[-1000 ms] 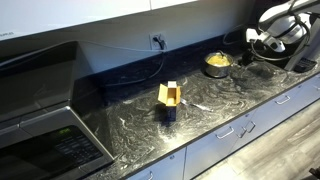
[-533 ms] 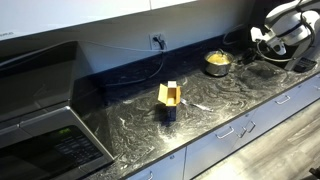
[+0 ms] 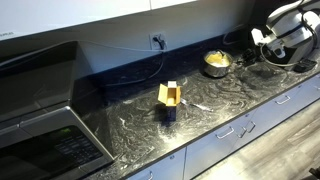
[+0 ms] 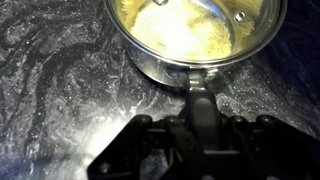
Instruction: Move the pot closer to the fork then remove the lid from the pot
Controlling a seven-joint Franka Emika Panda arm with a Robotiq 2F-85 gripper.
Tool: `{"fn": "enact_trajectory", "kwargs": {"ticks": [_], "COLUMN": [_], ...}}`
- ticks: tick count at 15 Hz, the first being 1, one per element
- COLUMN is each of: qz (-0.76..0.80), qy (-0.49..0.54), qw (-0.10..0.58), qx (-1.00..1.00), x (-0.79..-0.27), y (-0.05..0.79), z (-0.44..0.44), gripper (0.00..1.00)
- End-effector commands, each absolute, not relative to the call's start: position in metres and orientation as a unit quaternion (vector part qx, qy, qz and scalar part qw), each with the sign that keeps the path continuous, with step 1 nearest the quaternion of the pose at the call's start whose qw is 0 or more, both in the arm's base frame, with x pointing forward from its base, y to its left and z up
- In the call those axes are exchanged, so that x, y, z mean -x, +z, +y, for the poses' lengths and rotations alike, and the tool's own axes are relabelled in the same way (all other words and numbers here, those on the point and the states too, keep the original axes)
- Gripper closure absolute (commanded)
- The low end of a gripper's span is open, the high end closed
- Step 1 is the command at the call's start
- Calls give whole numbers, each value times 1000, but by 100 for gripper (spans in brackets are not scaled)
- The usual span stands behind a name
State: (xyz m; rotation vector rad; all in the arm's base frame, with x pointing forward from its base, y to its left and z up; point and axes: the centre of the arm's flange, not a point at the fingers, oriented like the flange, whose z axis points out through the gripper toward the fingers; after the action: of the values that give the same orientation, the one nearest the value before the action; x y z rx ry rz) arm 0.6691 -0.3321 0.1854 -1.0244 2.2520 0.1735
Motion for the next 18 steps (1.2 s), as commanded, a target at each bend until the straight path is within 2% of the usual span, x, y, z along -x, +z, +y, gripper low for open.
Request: {"fn": "enact_trajectory", "kwargs": {"ticks": [1,11,18], "qz": [841,815,775], "qy": [67,101,128], "qw": [350,309,314], "qx": [408,480,533], "x": [-638,-575,-564], "y": [229,259,258], "z": [-317,-278,-239], "gripper": [97,97,97]}}
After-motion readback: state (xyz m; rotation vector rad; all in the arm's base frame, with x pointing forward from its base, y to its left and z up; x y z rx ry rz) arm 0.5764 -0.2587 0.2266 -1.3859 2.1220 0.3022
